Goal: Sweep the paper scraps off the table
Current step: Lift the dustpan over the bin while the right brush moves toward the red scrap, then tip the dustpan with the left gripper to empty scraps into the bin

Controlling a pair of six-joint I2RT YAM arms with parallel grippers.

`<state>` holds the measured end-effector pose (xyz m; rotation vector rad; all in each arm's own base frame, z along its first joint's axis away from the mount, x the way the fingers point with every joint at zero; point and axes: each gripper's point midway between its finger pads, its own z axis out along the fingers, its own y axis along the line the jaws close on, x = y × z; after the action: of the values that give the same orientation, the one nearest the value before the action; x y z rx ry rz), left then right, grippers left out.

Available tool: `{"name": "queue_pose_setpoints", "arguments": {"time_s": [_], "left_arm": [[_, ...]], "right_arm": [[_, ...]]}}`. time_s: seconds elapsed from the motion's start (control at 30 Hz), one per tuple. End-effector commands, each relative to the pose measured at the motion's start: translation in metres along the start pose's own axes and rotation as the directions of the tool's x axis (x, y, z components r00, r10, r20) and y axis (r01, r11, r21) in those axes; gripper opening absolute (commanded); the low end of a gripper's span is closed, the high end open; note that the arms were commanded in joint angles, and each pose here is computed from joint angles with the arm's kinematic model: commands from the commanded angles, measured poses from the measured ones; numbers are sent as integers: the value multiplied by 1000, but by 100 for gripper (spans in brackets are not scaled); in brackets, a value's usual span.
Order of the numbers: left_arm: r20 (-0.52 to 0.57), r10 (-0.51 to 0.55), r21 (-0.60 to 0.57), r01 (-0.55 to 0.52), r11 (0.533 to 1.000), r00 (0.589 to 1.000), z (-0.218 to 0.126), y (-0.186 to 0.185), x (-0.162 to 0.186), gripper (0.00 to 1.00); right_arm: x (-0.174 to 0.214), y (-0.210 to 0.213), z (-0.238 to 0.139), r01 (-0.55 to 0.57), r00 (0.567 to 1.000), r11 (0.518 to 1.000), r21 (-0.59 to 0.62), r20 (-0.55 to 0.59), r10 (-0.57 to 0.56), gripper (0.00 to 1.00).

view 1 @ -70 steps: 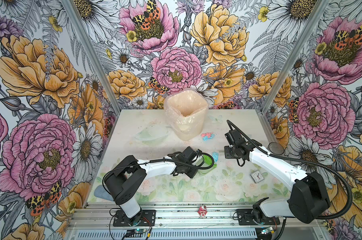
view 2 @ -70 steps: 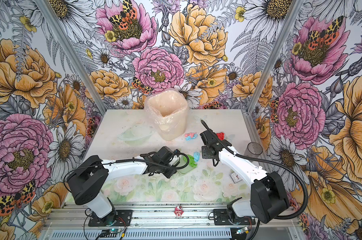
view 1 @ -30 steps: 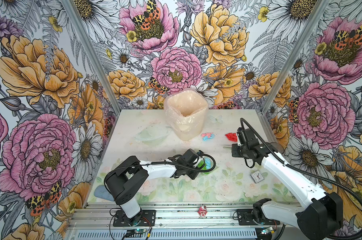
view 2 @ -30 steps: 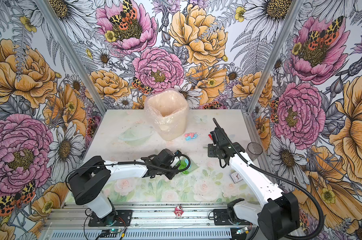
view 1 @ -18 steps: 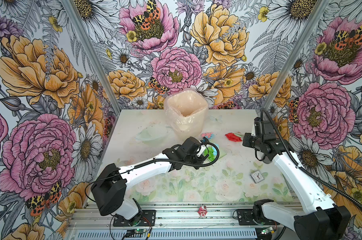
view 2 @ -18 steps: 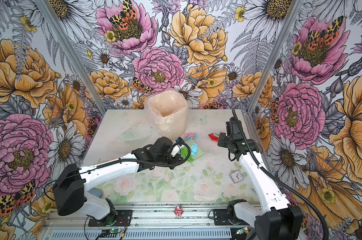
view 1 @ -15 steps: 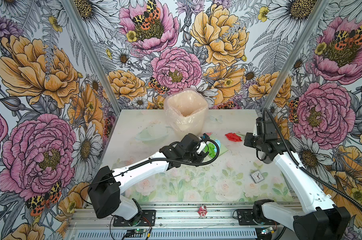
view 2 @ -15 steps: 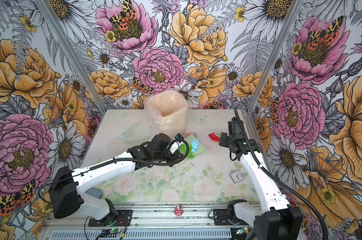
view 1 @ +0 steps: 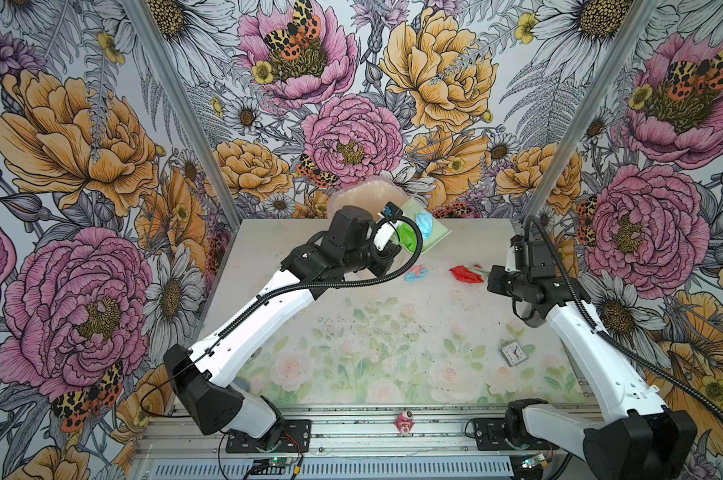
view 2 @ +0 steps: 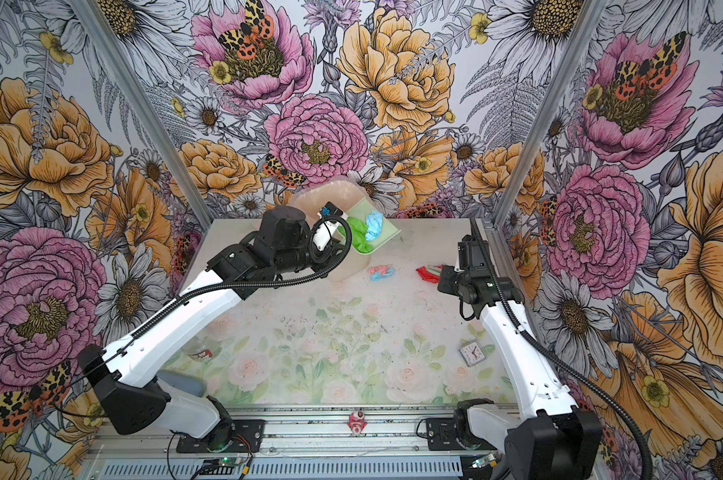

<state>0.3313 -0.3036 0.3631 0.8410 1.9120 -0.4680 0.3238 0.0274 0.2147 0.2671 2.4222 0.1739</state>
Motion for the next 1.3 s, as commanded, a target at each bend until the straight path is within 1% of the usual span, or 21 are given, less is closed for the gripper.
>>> {"name": "queue_pose_setpoints", "arguments": {"time_s": [0.0, 0.13, 0.27, 0.43, 0.47, 0.5, 0.53, 0.57, 0.6, 0.63, 0.73, 0.83, 0.97, 1.03, 1.13, 1.2, 1.27], "left_arm": [[-60, 14, -81, -19, 997, 998, 10, 30, 3, 0], [-67, 25, -172, -36, 984, 997, 20, 63, -12, 0], [-59, 13, -208, -25, 978, 998, 29, 91, -21, 0], [-94, 38, -290, -64, 955, 995, 34, 125, -23, 0], [-101, 49, -317, -78, 945, 994, 29, 132, -25, 0], [-148, 54, -339, -102, 935, 988, 42, 141, -14, 0], [-166, 66, -362, -123, 924, 984, 42, 146, -12, 0], [-189, 81, -394, -152, 907, 979, 41, 154, -10, 0], [-224, 94, -445, -187, 876, 970, 39, 164, -6, 0], [-249, 106, -464, -215, 859, 963, 38, 169, -5, 0], [-317, 130, -506, -283, 815, 940, 36, 183, 2, 0], [-356, 159, -510, -334, 793, 921, 37, 188, 4, 0], [-426, 190, -545, -418, 727, 885, 34, 202, 4, 0], [-470, 211, -550, -471, 690, 857, 34, 206, 4, 0], [-538, 232, -555, -548, 626, 810, 31, 213, 3, 0], [-597, 262, -528, -617, 583, 758, 31, 214, 4, 0], [-638, 270, -516, -660, 546, 722, 29, 218, 3, 0]], "right_arm": [[-13, 6, -5, 15, 999, 1000, -23, 30, -14, 0], [-12, 7, -2, 15, 1000, 999, -32, 21, -15, 0], [-12, 8, -3, 14, 1000, 999, -36, 23, -14, 0], [-10, 7, -3, 8, 1000, 999, -35, 23, -8, 0], [-9, 7, -3, 7, 1000, 999, -36, 21, -6, 0], [-8, 7, -3, 5, 1000, 999, -38, 19, -5, 0], [-7, 8, -3, 6, 1000, 999, -41, 19, -5, 0], [-7, 7, -3, 1, 1000, 999, -40, 19, 0, 0], [-6, 7, -4, -3, 1000, 999, -42, 19, 3, 0], [-6, 7, -4, -6, 1000, 999, -45, 22, 7, 0], [-4, 8, -5, -11, 1000, 999, -50, 25, 13, 0], [-4, 8, -6, -14, 999, 999, -52, 28, 16, 0], [-4, 8, -7, -22, 999, 998, -52, 29, 24, 0], [-2, 7, -6, -25, 999, 998, -51, 24, 27, 0], [0, 7, -5, -32, 999, 998, -50, 19, 33, 0], [0, 7, -5, -34, 999, 998, -49, 21, 35, 0], [0, 7, -6, -33, 999, 998, -49, 23, 34, 0]]}}
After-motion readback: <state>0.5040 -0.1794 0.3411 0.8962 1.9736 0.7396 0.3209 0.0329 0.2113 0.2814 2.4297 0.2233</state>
